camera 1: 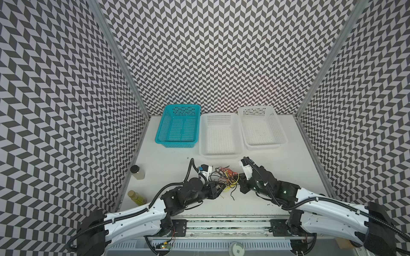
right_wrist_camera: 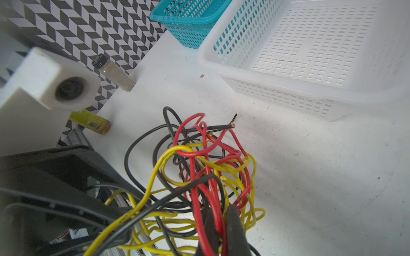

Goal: Untangle the cables

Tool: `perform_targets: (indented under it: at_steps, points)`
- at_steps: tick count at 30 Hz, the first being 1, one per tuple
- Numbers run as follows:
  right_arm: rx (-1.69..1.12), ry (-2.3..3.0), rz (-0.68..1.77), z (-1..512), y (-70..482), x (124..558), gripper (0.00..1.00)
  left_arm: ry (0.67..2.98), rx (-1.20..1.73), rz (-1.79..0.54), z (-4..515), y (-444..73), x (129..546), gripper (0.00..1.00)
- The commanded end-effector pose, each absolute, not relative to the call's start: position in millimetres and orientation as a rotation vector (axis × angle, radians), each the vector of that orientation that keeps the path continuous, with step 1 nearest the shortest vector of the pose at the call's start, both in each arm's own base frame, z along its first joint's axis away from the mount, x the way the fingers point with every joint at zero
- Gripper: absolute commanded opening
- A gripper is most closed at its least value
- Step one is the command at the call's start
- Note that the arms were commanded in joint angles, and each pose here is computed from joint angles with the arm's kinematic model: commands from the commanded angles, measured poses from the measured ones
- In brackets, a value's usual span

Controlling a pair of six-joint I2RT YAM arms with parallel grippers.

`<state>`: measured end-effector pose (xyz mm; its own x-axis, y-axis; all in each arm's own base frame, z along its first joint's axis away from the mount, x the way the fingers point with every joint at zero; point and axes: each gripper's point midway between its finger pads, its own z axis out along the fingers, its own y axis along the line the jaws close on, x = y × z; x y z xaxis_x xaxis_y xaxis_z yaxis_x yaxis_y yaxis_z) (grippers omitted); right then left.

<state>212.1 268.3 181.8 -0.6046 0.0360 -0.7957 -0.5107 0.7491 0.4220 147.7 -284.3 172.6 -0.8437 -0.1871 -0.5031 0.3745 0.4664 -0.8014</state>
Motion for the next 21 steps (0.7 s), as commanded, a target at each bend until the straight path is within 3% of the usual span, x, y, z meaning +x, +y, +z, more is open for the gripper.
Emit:
perform_targets:
  at_steps: [1,5,16,17,21]
  points:
    - [-0.296,2.026,0.818,201.6,260.8,215.7,0.00,2.203,0.153,-1.317,172.0,-280.8,151.1,0.17]
    - [-0.219,2.041,0.704,197.2,235.8,220.8,0.00,2.238,0.145,-1.254,163.6,-274.4,152.9,0.00]
    - [-0.187,2.152,0.544,176.6,201.5,218.0,0.16,2.269,0.113,-1.104,165.2,-257.0,163.9,0.00]
    - [-0.180,2.165,0.532,176.0,199.7,217.7,0.19,2.272,0.124,-1.098,166.9,-257.9,164.1,0.00]
    - [-0.220,2.121,0.627,192.7,207.4,211.2,0.45,2.262,0.192,-1.120,177.0,-268.7,163.1,0.00]
